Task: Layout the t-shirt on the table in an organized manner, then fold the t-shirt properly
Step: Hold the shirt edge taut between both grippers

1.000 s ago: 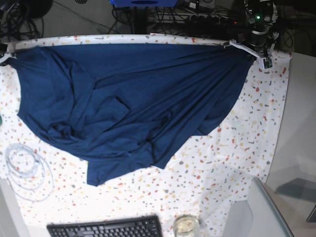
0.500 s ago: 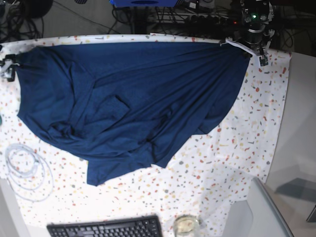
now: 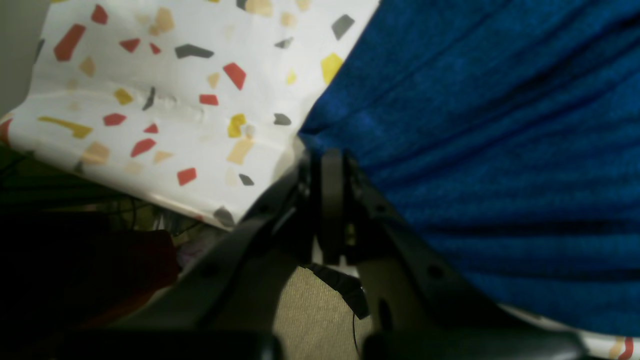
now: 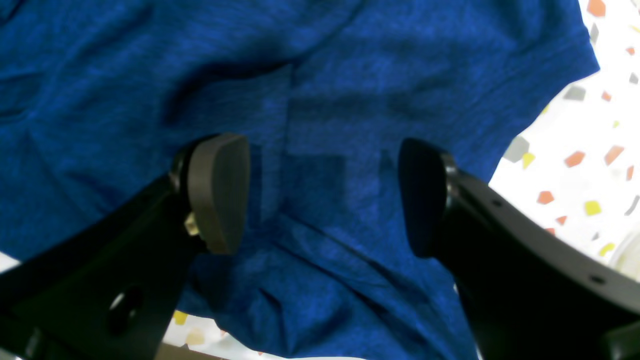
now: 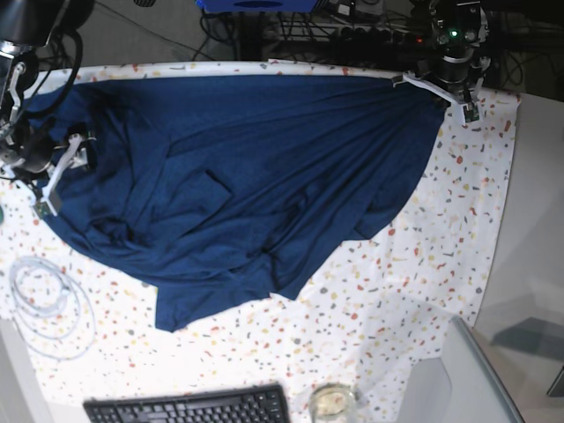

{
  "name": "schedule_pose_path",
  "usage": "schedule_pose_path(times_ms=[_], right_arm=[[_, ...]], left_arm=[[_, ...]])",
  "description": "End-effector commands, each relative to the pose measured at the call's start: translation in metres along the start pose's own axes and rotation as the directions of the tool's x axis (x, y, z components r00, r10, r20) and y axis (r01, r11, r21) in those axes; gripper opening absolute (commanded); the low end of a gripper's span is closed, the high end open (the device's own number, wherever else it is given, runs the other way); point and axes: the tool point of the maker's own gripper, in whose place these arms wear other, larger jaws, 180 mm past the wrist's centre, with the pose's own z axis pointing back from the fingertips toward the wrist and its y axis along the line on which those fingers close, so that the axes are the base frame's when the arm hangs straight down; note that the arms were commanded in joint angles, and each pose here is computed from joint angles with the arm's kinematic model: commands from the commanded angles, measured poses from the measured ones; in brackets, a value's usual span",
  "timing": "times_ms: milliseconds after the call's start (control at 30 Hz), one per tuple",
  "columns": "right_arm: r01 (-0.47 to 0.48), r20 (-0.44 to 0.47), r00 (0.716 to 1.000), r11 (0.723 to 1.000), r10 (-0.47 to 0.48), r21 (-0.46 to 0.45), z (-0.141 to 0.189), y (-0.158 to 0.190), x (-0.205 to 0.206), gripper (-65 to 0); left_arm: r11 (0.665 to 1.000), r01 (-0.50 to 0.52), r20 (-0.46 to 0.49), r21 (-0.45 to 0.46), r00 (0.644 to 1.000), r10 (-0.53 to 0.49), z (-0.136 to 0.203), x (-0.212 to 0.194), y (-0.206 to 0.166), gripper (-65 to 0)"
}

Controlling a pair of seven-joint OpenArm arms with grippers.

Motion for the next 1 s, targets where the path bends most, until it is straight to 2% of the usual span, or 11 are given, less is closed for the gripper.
schedule_pose_path(times_ms=[0, 400, 467, 600, 633, 700, 833, 967], right_arm=[[-0.004, 0.019, 1.0, 1.0, 0.004, -0.008, 0.003, -0.005, 0.006, -21.2], [0.03, -0.054, 0.998, 0.999, -0.028, 0.031, -0.005, 0.01, -0.03, -23.3], [0.033, -0.074, 0.997, 0.999, -0.03, 0.035, -0.005, 0.013, -0.039, -30.6], [0.011, -0.121, 0.993, 1.0, -0.009, 0.017, 0.005, 0.011, -0.046, -64.2], [0.003, -0.136, 0.991, 1.0, -0.002, 0.009, 0.009, 0.011, -0.051, -65.0], [-0.029, -0.133, 0.991, 0.999, 0.027, -0.014, 0.021, 0.01, -0.049, -62.4], [-0.091, -0.131, 0.988, 0.994, 0.082, -0.063, 0.046, 0.009, -0.048, -65.0], [-0.077, -0.095, 0.994, 0.985, 0.063, -0.156, 0.075, -0.006, -0.042, -64.7]], left_arm=[[1.0, 0.007, 0.029, 0.011, 1.0, -0.008, 0.002, 0.008, 0.004, -65.0], [1.0, 0.005, 0.029, 0.011, 1.0, -0.005, 0.001, 0.008, 0.004, -65.0], [1.0, 0.005, 0.032, 0.01, 0.999, -0.005, 0.001, 0.009, 0.004, -65.0], [1.0, 0.002, 0.041, 0.009, 0.999, -0.002, -0.001, 0.013, 0.002, -65.0], [1.0, 0.002, 0.042, 0.009, 0.999, -0.003, -0.001, 0.014, 0.002, -65.0], [1.0, 0.003, 0.045, 0.009, 0.999, -0.003, 0.0, 0.015, 0.002, -65.0], [1.0, 0.003, 0.044, 0.009, 0.999, -0.004, 0.0, 0.014, 0.002, -65.0], [1.0, 0.001, 0.045, 0.015, 0.999, -0.002, 0.0, 0.015, 0.005, -65.0]])
